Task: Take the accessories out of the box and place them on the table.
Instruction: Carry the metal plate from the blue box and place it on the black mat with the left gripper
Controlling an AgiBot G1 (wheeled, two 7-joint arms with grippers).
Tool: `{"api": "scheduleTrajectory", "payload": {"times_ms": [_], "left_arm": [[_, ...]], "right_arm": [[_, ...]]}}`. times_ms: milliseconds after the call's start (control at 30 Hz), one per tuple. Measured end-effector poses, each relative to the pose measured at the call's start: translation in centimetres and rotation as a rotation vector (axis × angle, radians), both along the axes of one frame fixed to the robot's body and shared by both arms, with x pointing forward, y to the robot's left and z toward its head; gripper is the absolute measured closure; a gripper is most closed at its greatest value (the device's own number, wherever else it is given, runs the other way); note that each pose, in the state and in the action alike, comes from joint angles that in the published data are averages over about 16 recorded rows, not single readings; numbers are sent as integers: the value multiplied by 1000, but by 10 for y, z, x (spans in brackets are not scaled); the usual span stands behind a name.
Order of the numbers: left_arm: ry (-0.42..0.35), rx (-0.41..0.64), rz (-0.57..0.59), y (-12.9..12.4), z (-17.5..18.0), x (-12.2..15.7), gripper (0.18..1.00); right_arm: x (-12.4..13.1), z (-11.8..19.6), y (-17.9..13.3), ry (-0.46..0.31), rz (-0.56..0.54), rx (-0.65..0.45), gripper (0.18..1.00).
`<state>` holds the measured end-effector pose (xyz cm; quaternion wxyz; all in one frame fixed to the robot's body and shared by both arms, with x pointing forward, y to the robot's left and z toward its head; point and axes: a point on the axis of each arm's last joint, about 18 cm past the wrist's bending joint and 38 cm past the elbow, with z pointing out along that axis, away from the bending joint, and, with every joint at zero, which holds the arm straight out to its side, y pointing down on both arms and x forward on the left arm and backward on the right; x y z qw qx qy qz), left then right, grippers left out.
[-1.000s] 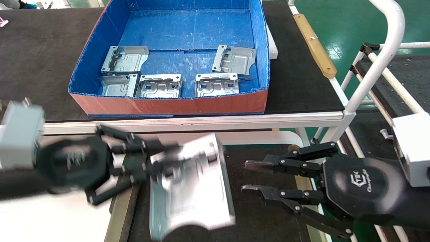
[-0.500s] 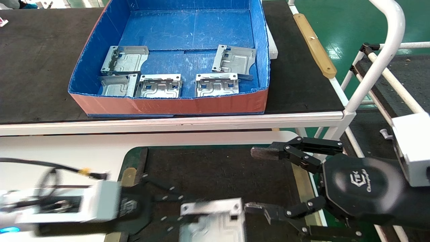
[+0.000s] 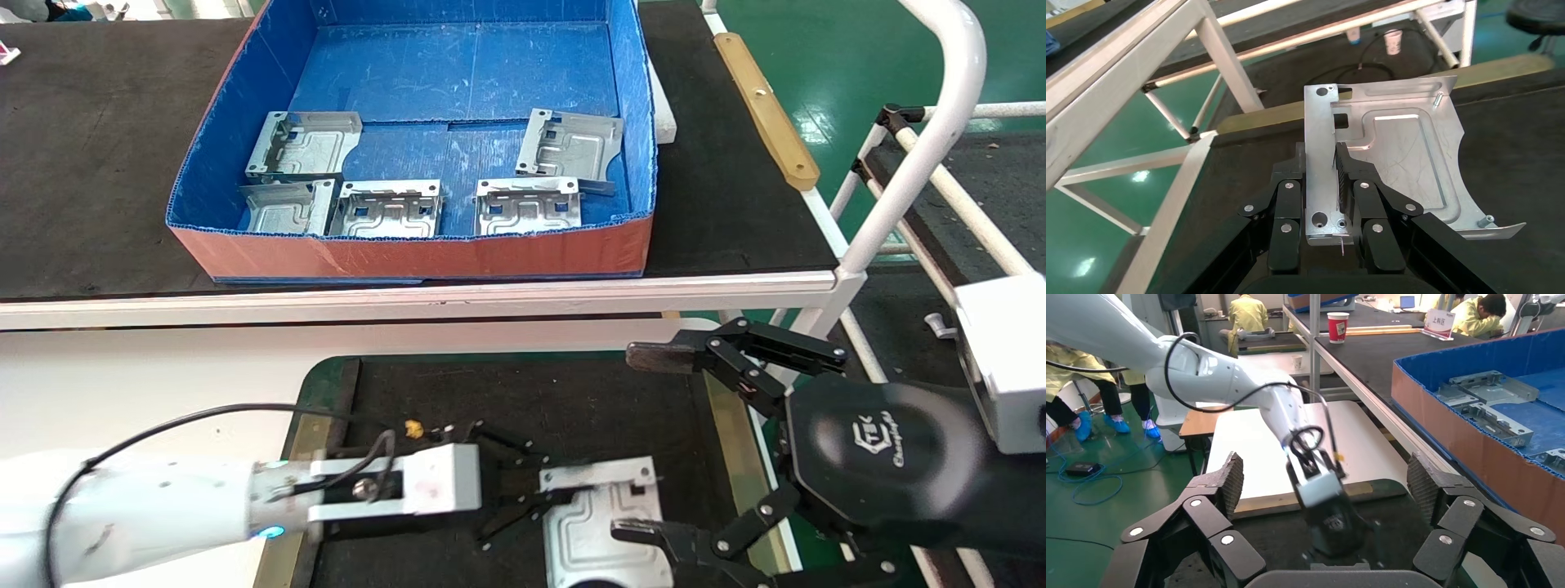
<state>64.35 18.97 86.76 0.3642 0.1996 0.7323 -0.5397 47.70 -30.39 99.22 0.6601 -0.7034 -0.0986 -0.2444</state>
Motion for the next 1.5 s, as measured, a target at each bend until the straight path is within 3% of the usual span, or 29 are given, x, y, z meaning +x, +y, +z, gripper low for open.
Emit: {"api": "scheduleTrajectory", "payload": {"times_ms": [333,667,1500], "left_arm": [[-29,34,85,-40,-11,41,910],[-70,50,224,-58,-6,72,912],[-63,60,245,-85,6,75,917]], "right_arm": [[0,0,0,0,0,0,191],[0,0,0,0,0,0,178],[0,0,0,0,0,0,178]]}}
